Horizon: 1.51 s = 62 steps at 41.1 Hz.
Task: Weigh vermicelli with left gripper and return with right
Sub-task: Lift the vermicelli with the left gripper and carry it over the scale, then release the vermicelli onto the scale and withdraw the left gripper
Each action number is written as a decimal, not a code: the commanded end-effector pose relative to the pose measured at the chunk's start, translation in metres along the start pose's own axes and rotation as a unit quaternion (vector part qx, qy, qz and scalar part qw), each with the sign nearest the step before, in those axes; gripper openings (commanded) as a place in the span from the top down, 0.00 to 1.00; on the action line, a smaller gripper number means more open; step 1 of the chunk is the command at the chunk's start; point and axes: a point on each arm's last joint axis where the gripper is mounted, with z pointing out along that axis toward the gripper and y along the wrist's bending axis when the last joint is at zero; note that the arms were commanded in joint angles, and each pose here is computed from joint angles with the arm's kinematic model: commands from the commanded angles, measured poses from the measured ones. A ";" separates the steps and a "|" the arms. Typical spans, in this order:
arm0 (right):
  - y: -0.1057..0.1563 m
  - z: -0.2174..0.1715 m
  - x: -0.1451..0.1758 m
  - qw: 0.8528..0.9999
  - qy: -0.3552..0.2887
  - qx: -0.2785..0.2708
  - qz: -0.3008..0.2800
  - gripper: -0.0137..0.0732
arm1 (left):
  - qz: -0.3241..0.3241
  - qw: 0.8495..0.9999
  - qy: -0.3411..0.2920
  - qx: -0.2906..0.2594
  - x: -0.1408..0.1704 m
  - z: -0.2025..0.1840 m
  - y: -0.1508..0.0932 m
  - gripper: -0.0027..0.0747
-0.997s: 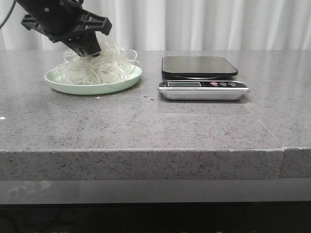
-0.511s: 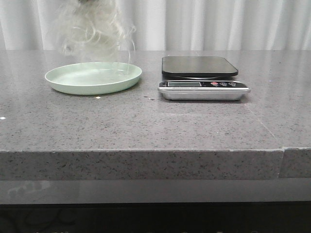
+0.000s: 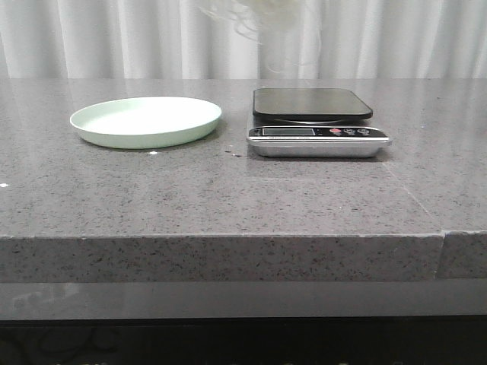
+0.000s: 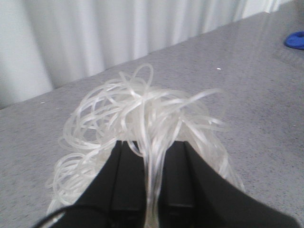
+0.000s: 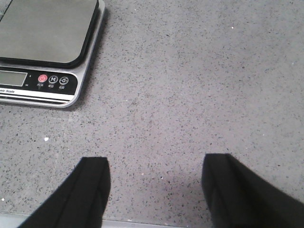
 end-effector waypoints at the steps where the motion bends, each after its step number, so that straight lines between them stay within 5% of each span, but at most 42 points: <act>1: 0.000 -0.004 -0.011 0.999 -0.034 0.003 -0.005 0.24 | 0.010 0.995 -0.100 0.008 -0.035 -0.014 -0.013 0.78; 16: 0.000 -0.004 -0.009 1.000 -0.024 0.002 -0.005 0.24 | 0.023 0.997 -0.067 0.017 0.005 0.047 -0.026 0.76; 28: 0.000 -0.004 -0.009 1.000 -0.024 0.002 -0.005 0.24 | 0.023 0.998 -0.051 0.022 0.015 0.058 -0.031 0.40; 33: 0.000 -0.004 -0.009 1.000 -0.024 0.002 -0.005 0.24 | 0.024 0.998 -0.046 0.021 0.012 0.052 -0.030 0.38; 47: 0.000 -0.004 -0.010 1.000 -0.025 0.002 -0.005 0.24 | 0.080 0.995 -0.056 -0.007 -0.036 -0.028 -0.023 0.38; 62: 0.002 -0.004 -0.009 0.999 -0.025 -0.002 -0.034 0.24 | 0.045 0.998 -0.036 -0.014 -0.063 -0.158 -0.018 0.38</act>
